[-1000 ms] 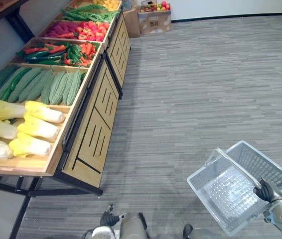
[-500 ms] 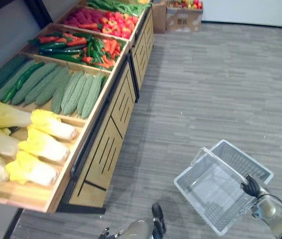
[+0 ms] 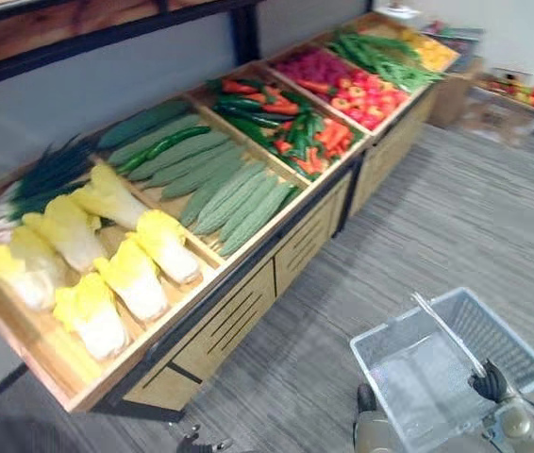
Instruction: Pick vegetable in the basket
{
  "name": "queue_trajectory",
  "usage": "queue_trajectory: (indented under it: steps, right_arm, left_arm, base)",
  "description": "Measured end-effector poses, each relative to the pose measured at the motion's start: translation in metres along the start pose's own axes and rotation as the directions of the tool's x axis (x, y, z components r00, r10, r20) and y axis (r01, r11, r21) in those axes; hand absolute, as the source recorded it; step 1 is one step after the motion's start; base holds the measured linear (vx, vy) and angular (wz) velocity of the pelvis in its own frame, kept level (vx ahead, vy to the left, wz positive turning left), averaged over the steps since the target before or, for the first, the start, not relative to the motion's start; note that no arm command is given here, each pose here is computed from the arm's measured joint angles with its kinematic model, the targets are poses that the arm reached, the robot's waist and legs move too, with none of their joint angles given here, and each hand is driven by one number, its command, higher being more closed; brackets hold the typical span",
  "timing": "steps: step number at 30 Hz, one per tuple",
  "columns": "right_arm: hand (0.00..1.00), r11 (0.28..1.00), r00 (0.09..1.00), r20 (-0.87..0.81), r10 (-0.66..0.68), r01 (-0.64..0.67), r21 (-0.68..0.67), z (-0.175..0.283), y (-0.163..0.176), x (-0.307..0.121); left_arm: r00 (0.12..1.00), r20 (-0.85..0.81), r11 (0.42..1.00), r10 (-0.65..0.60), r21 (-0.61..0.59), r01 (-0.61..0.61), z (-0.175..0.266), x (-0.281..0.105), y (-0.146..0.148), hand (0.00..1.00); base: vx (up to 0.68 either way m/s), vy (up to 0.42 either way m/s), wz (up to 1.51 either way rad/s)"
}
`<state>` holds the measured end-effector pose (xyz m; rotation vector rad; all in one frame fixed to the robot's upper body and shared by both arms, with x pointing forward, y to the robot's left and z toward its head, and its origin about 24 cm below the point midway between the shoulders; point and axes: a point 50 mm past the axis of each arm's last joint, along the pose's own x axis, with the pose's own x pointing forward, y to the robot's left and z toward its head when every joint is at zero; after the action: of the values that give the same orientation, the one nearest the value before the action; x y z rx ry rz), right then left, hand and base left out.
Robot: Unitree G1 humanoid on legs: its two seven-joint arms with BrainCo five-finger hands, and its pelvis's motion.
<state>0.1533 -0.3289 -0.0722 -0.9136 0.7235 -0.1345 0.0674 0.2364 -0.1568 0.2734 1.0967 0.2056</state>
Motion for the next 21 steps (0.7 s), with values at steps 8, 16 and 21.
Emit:
queue_trajectory:
  steps: [8, 16, 21]
  right_arm:
    - [1.0, 0.99, 0.992, -0.091, -0.083, 0.093, 0.107, -0.015, -0.019, 0.003]
    - [1.0, 0.969, 0.979, -0.193, -0.068, 0.11, 0.219, -0.037, 0.005, -0.014]
    - [1.0, 0.963, 0.975, -0.212, -0.06, 0.113, 0.245, -0.041, 0.011, -0.018]
  left_arm:
    - [0.999, -0.032, 0.986, -0.001, -0.165, -0.005, -0.001, -0.001, -0.018, 0.0]
    - [0.999, -0.026, 0.989, 0.019, -0.148, -0.023, 0.005, 0.0, -0.018, 0.0]
    - [0.999, -0.033, 0.991, 0.018, -0.135, -0.022, 0.004, 0.0, -0.02, 0.0]
  base:
    - [0.21, -0.437, 1.18]
    - [-0.09, -0.084, 1.11]
    - [-0.05, 0.12, 0.5]
